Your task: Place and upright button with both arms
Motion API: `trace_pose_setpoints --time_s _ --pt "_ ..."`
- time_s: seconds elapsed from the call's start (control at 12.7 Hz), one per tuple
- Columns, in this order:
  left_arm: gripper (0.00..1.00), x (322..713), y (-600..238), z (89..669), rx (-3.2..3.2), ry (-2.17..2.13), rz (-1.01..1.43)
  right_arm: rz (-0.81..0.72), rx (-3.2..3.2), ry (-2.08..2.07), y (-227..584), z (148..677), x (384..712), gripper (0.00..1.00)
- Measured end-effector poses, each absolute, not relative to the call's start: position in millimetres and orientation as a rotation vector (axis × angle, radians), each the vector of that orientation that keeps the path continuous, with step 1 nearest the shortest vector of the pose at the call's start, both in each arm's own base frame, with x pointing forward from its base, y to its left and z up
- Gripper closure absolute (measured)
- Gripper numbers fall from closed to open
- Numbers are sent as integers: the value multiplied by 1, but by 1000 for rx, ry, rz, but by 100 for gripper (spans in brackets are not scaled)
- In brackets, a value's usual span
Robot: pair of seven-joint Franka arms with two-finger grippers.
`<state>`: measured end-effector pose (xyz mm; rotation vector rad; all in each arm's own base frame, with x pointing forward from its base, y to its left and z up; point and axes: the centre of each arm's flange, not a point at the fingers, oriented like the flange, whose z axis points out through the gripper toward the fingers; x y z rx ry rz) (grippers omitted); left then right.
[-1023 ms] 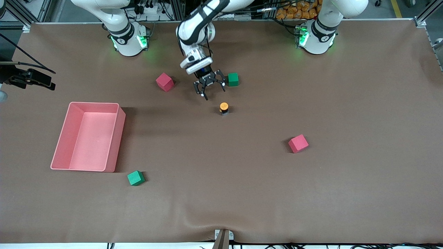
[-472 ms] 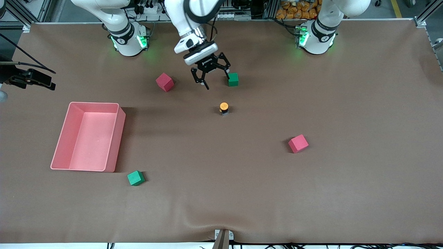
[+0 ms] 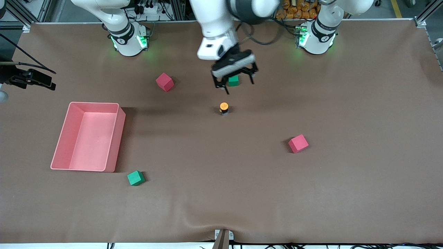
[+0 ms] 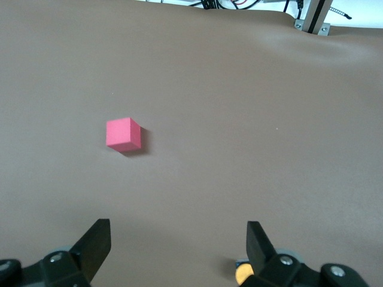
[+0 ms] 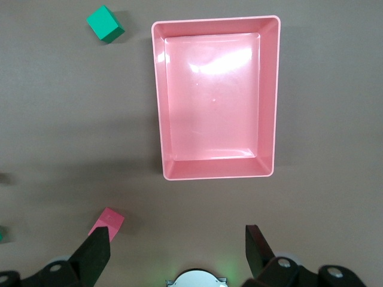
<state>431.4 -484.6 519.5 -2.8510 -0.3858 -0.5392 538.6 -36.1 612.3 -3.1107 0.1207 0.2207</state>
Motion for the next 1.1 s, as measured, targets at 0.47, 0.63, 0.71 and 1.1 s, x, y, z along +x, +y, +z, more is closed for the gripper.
trace_pose_setpoints --time_s 0.47,0.63,0.71,1.1 --pt "0 539 -295 613 -3106 -242 -281 222 -3111 120 -36 612 539 0" --pt "0 552 -230 632 -3191 -303 -162 222 -3111 120 -36 612 539 0" --pt "0 555 -200 639 -3206 -274 -126 222 -3111 120 -36 612 539 0" --pt "0 521 -120 693 -3255 -179 -4 222 -3111 120 -36 612 539 0"
